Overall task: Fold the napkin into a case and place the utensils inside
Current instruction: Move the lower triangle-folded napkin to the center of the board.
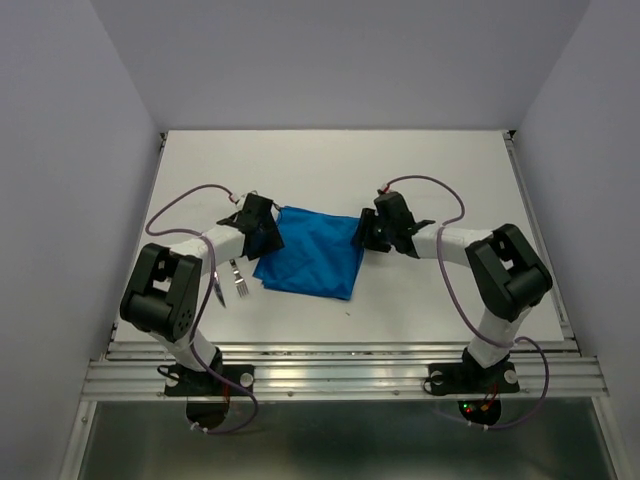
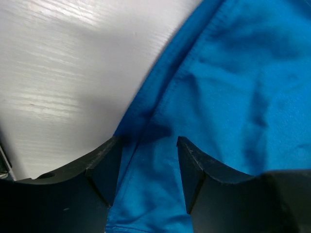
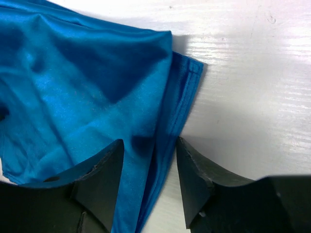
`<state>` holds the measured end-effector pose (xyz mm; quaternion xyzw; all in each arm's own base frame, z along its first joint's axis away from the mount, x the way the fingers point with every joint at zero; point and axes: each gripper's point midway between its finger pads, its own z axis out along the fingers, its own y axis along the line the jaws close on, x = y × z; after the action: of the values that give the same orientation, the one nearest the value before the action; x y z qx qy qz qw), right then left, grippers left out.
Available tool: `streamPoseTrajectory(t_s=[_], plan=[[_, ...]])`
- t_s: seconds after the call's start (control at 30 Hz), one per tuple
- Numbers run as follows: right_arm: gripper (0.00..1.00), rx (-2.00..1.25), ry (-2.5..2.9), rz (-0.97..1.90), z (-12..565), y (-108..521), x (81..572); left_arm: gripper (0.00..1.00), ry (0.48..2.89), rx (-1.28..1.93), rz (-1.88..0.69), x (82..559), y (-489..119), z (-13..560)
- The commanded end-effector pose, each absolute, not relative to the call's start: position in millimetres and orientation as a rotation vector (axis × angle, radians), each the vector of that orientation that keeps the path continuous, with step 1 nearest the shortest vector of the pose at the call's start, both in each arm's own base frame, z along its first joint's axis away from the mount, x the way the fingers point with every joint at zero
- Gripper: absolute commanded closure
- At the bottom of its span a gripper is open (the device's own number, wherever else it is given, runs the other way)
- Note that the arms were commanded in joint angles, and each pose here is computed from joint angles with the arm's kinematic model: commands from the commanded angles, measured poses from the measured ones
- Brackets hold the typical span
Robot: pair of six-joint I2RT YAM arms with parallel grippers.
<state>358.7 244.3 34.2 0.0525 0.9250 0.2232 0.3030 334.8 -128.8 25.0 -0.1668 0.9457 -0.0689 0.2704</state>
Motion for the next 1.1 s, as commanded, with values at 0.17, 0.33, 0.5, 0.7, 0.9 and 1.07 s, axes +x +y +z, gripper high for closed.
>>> streamPoseTrajectory(t_s=[0.17,0.33,0.5,0.7,0.9,1.07], plan=[[0.79,0.118,2.463,0.552,24,223,373,0.49,2.588,-0.458,-0.456,295,-156,14],[0.89,0.060,2.438,0.549,33,208,379,0.52,2.578,-0.415,-0.539,274,-171,27],[0.95,-0.065,2.447,0.554,37,209,381,0.52,2.541,-0.382,-0.566,268,-178,53],[0.49,-0.059,2.435,0.526,46,206,385,0.51,2.472,-0.370,-0.403,287,-159,75],[0.38,0.021,2.388,0.525,80,197,375,0.57,2.482,-0.350,-0.320,301,-154,68],[0.39,-0.025,2.357,0.458,100,209,349,0.91,2.527,-0.387,-0.325,296,-150,54]])
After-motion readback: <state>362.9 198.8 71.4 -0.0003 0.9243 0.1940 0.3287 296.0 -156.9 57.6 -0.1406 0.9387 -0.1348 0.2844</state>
